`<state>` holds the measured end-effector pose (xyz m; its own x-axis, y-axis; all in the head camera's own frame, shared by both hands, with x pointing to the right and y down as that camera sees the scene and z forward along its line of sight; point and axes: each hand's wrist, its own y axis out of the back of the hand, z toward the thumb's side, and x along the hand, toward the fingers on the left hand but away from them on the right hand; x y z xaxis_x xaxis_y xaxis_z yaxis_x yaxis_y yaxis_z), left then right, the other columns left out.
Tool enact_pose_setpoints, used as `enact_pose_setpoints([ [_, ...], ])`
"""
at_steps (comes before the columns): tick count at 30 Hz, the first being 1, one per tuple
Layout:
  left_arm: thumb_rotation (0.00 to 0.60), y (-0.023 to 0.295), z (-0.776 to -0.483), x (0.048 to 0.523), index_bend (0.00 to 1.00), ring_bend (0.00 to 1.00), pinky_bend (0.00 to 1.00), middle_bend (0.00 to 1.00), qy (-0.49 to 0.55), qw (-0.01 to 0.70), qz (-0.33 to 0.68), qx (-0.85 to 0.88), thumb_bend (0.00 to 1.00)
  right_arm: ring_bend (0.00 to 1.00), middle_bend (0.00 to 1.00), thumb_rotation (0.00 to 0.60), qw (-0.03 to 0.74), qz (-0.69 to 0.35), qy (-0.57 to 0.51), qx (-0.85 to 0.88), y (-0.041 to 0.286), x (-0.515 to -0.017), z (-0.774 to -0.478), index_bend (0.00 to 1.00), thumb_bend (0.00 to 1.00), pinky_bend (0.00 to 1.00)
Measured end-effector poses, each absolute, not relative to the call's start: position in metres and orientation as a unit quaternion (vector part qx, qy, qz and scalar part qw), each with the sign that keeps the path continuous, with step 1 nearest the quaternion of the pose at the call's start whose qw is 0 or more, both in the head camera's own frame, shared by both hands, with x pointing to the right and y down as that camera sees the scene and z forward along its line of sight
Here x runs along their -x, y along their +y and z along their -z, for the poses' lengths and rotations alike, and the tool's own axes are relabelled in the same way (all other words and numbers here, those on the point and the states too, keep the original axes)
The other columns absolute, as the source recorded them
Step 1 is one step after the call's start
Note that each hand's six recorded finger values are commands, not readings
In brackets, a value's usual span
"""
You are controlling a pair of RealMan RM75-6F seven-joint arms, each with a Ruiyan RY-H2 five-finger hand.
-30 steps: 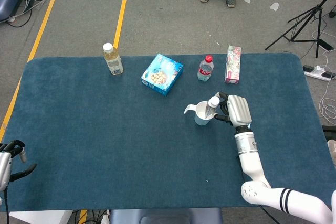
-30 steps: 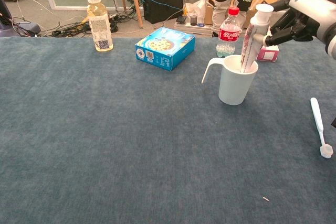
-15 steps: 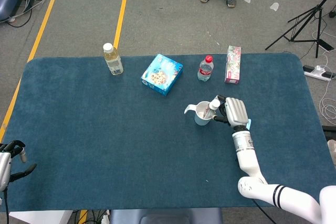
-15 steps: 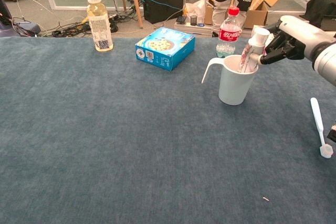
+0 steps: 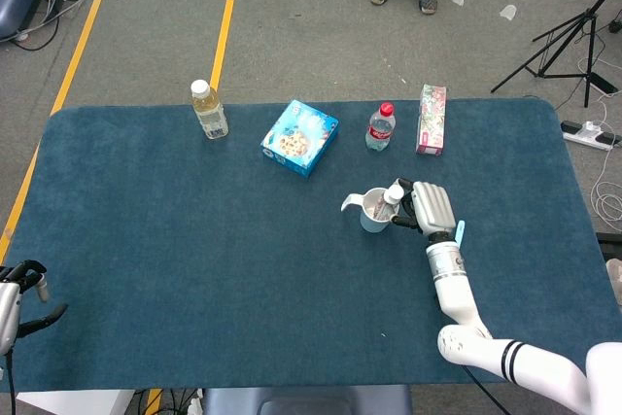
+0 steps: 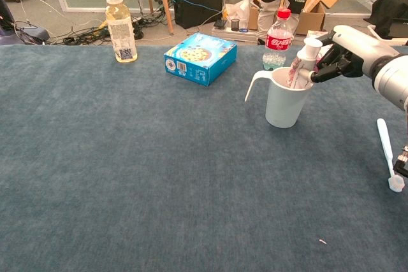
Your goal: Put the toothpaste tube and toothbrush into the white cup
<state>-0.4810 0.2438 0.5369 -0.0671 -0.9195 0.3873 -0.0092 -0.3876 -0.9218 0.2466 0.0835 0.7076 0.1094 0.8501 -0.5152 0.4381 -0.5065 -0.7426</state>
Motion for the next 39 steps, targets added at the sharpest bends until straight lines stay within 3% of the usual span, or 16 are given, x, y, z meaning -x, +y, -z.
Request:
enact_pose_setpoints([
  [10,0.600,0.244,-0.536,0.481,0.68,0.46,0.35,0.41,0.408,0.375,0.606,0.571,0.00,1.00,1.00,0.600,0.206,-0.487,-0.448,0.721,0.084,-0.244,-0.707,0.45,0.18,1.00],
  [29,0.600,0.244,-0.539,0.480,0.68,0.46,0.35,0.41,0.403,0.375,0.609,0.571,0.00,1.00,1.00,0.600,0.219,-0.472,-0.460,0.720,0.083,-0.250,-0.685,0.43,0.18,1.00],
  [39,0.600,0.244,-0.539,0.481,0.68,0.46,0.35,0.41,0.404,0.374,0.610,0.570,0.00,1.00,1.00,0.600,0.265,-0.451,-0.467,0.713,0.086,-0.269,-0.638,0.43,0.18,1.00],
])
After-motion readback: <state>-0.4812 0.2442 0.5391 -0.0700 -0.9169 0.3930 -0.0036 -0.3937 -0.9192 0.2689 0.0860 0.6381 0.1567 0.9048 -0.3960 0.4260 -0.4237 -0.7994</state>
